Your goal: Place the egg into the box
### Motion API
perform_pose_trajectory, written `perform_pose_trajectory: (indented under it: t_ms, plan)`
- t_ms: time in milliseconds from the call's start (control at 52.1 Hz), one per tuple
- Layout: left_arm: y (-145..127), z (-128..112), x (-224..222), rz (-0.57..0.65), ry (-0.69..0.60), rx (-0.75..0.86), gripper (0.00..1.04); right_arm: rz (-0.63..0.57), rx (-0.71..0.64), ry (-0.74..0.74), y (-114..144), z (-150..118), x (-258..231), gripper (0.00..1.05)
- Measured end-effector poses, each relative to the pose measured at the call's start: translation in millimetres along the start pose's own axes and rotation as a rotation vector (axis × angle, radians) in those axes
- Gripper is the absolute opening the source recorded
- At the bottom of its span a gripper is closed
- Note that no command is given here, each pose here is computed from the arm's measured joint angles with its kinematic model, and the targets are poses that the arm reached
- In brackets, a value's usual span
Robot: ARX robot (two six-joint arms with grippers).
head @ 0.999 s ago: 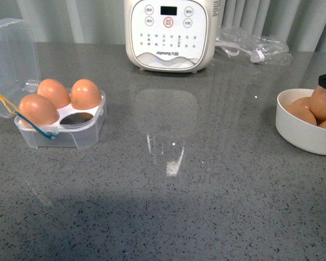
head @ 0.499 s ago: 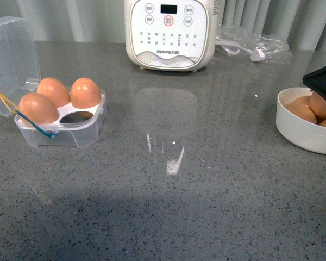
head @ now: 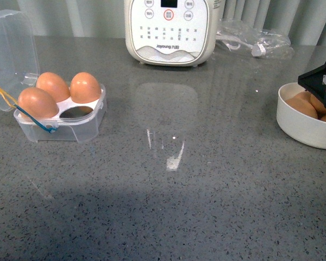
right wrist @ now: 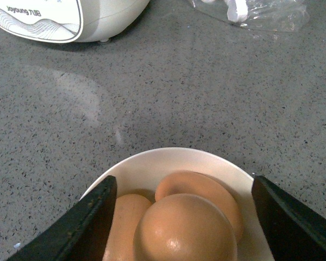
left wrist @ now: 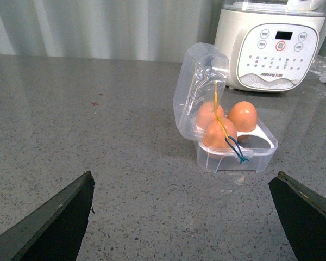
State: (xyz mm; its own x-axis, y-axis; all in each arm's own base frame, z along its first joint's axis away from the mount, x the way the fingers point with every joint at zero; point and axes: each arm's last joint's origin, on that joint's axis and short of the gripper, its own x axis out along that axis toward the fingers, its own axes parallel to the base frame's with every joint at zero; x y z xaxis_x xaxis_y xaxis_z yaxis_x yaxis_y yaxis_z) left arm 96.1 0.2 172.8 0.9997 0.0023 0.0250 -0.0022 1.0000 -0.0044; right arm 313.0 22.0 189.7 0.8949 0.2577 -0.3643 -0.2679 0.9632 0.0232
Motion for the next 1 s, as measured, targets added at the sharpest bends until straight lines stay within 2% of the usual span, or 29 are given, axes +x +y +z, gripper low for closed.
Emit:
perform_pose_trajectory:
  t_ms: [154,211,442,672,768,826,999]
  plan:
    - [0,0,0,0.000,0.000,0.000,0.98,-0.012,0.014,-0.004,0,2,1,0.46]
    - [0,0,0,0.000,0.000,0.000,0.98,-0.013,0.022,-0.008,1,2,1,0.40]
    - [0,0,0,0.000,0.000,0.000,0.98,-0.003,0.047,-0.093,16,24,-9,0.40]
    - [0,0,0,0.000,0.000,0.000,0.98,0.153,0.066,-0.195,50,65,-14,0.40]
    - [0,0,0,0.000,0.000,0.000,0.98,0.250,0.056,-0.229,73,78,-8,0.40]
    - [0,0,0,0.000,0.000,0.000,0.98,0.317,0.052,-0.237,96,83,5,0.40]
    - [0,0,0,0.000,0.000,0.000,0.98,0.475,0.070,-0.145,143,73,41,0.40]
